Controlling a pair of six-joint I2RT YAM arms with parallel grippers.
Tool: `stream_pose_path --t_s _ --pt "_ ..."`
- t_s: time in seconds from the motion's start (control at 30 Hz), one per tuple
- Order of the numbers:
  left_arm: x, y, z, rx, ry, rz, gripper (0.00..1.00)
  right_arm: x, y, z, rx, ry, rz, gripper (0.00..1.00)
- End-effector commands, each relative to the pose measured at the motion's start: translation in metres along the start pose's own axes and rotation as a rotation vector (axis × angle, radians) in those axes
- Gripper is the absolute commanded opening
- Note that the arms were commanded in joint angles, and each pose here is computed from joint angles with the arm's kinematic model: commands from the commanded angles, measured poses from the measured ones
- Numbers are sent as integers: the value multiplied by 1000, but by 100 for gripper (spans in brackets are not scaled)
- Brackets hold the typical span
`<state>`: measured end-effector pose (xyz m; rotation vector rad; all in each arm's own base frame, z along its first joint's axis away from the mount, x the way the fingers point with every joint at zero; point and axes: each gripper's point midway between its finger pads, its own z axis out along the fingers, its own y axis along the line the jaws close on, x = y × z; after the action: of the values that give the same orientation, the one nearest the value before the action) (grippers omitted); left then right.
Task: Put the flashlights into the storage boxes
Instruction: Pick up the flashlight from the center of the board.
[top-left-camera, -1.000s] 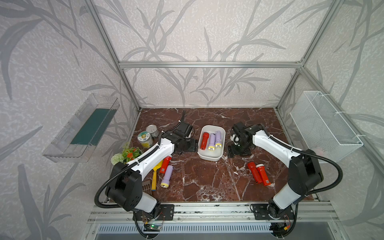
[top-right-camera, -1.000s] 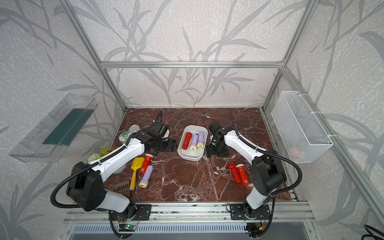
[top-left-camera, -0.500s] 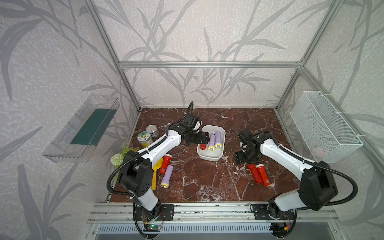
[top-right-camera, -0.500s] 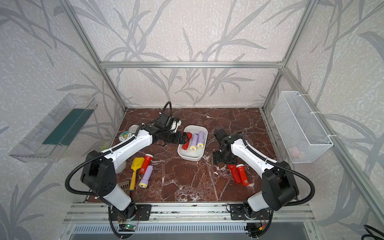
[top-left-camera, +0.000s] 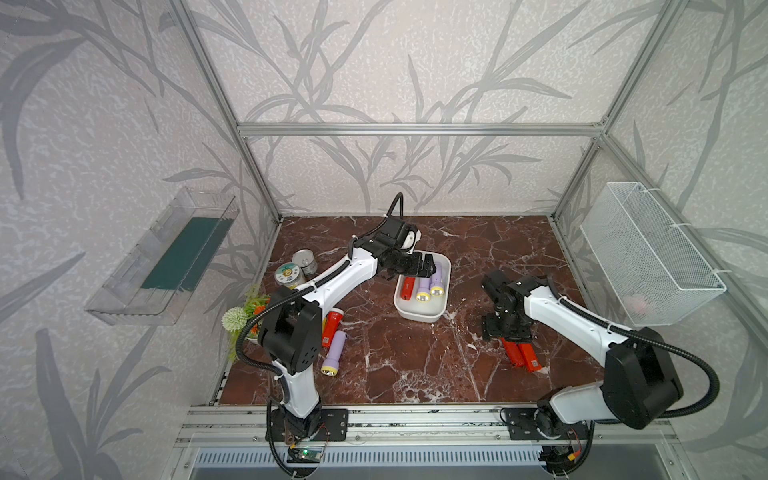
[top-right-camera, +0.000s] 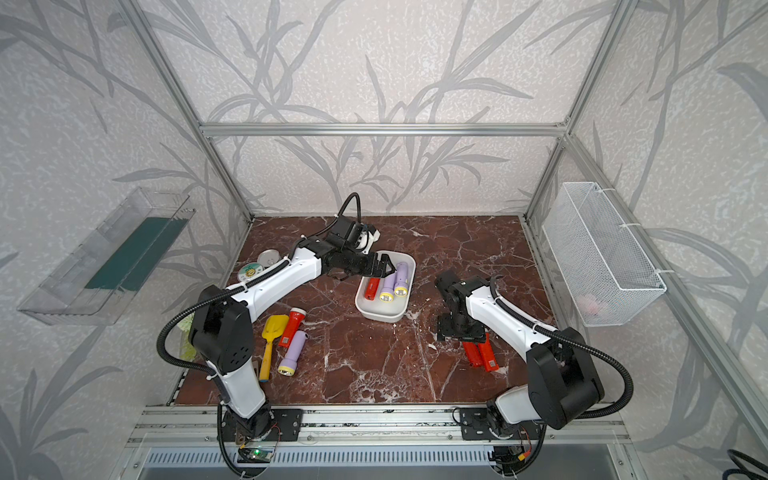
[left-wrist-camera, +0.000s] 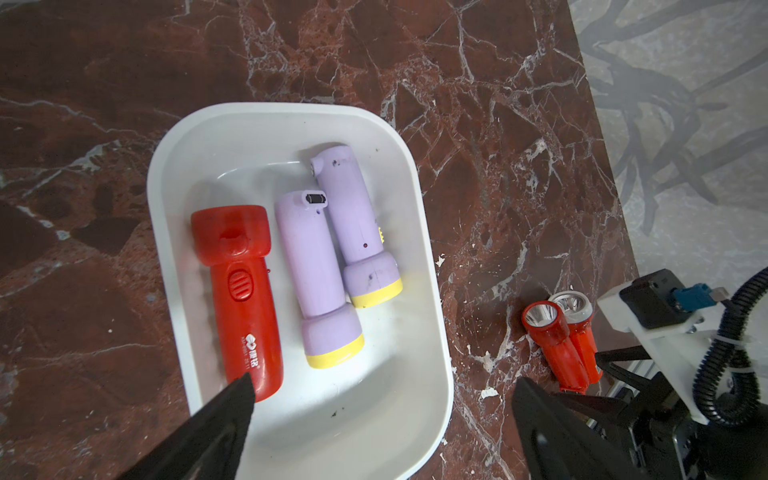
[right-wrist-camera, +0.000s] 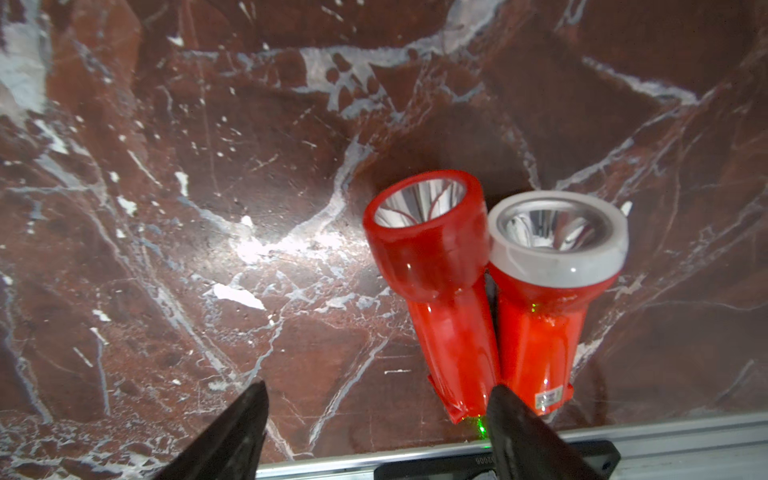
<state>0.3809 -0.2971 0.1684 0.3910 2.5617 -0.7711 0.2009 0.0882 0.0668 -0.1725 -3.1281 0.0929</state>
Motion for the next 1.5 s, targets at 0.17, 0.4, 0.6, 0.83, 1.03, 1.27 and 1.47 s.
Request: stream_pose_path --t_s 0.17,0.4,0.6,0.83,1.03,1.27,1.47 --pt "-6 -7 -1 14 -7 33 99 5 -16 11 52 23 35 82" --pt "-10 -5 -5 -9 -15 34 99 5 -14 22 30 36 26 76" --pt "-8 -2 -7 -30 -9 33 99 6 -9 30 10 49 16 75" --pt "-6 0 -10 -45 -3 31 99 7 -8 39 13 67 2 74" --pt "-3 2 -14 -62 -2 30 99 6 -5 42 4 78 -6 73" --pt "2 6 -16 -79 -1 25 99 4 1 45 -17 86 -8 64" --pt "5 9 -21 -92 -11 21 99 0 8 48 -36 99 -19 53"
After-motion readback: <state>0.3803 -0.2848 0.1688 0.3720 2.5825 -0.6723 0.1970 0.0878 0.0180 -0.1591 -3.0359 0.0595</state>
